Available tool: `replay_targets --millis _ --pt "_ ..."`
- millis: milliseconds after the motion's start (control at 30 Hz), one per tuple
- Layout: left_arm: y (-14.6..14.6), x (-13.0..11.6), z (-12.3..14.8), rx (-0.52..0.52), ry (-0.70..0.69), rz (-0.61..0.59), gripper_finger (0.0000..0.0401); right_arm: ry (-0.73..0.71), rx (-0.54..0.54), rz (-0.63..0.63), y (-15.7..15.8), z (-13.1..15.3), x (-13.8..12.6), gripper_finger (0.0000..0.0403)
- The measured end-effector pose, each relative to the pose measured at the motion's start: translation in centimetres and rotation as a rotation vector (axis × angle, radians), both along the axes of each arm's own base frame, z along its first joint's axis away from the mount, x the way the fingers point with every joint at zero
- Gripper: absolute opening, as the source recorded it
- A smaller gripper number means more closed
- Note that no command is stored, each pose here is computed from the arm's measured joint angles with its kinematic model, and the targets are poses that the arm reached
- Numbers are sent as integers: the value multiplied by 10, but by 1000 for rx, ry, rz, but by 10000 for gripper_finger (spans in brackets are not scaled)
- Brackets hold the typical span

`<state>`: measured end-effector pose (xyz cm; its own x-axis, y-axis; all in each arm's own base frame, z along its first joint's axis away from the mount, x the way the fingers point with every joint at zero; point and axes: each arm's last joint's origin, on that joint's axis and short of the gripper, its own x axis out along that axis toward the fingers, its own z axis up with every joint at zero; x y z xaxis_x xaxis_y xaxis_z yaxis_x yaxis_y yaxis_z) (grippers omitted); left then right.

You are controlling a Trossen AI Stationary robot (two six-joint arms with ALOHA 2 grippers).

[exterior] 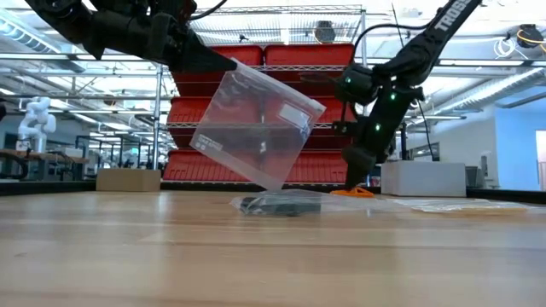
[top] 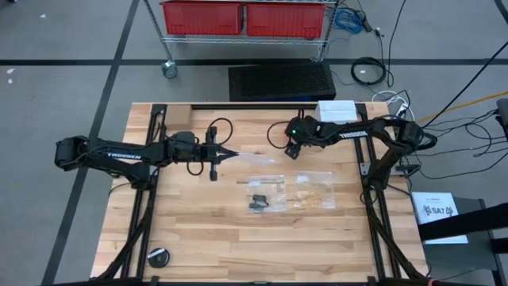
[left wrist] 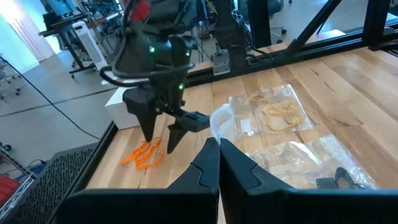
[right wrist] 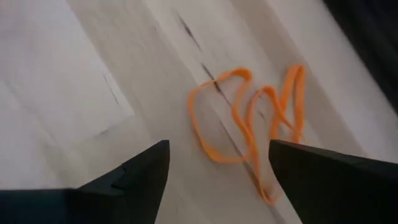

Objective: Sort rubber bands
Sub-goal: Put the orange rubber band into the open transparent zip bag

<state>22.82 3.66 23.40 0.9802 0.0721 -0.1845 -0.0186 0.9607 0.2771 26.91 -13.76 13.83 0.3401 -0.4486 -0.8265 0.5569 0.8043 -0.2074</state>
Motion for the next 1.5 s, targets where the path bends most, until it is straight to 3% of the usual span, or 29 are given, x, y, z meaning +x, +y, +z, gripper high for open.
replay_targets --millis 167,300,633,800,1167,1333,1500 --pt "1 0 0 0 1 4 0 7 -7 -2 -3 -12 5 253" --pt "3 -1 0 -2 2 14 0 6 -5 -20 -3 -15 6 213" --pt "3 -1 0 -3 3 13 0 22 -24 19 8 -16 11 12" --pt "3 -1 -1 -2 10 12 0 -20 -1 -10 14 -4 16 11" --pt "3 -1 -2 6 24 13 0 -260 -58 100 53 82 25 2" --pt "3 -1 -2 5 25 16 0 -192 -40 29 49 76 18 34" --pt "3 -1 -2 5 25 18 0 -117 47 -55 34 47 19 100"
